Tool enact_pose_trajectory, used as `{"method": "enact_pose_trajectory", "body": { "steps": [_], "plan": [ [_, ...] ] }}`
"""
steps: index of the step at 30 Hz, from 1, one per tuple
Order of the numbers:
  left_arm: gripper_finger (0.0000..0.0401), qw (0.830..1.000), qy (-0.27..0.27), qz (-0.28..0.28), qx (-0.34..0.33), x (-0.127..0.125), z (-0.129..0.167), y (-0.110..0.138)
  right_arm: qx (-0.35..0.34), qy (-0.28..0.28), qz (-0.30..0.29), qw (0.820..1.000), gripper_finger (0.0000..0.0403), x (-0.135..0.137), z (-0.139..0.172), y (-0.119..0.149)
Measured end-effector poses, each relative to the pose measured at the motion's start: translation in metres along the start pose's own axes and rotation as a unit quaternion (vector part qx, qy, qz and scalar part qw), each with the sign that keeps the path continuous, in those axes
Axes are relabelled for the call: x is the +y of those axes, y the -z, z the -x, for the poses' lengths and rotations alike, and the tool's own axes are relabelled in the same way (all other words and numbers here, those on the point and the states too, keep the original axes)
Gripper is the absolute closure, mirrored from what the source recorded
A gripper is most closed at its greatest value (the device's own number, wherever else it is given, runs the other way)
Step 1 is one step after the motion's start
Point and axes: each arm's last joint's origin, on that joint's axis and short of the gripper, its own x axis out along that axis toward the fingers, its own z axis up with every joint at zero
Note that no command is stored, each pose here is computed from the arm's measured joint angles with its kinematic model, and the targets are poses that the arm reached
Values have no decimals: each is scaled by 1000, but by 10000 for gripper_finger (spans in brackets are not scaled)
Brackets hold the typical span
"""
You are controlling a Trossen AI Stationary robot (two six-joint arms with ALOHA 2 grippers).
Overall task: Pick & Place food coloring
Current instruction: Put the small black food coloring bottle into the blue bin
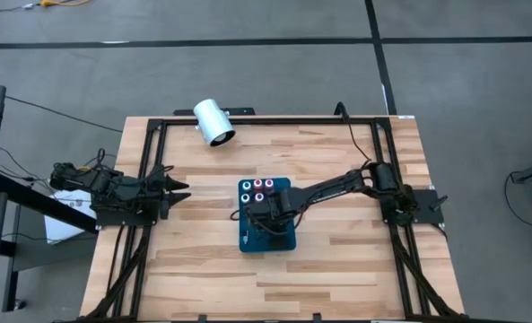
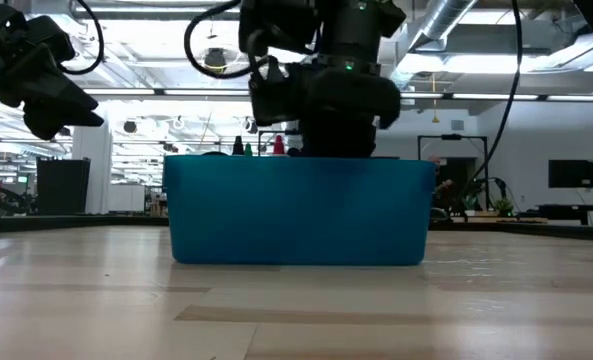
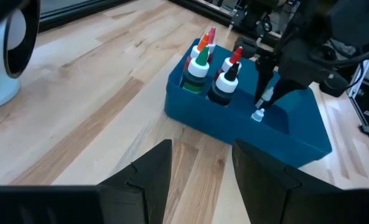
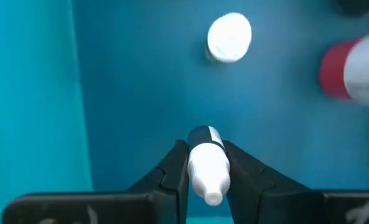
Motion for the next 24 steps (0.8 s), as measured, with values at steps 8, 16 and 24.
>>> {"method": "enact_pose_trajectory", "body": {
  "steps": [8,16,24],
  "plan": [
    [241,1000,8,0,4,0,0,0,-26,-1,-17,1000,332,-4,-2,-4],
    [241,1000,7,0,5,0,0,0,-23,1,-32,999,332,-9,-2,-4],
    [241,1000,7,0,5,0,0,0,-1,9,-43,999,330,-19,-2,0]
  ]
}}
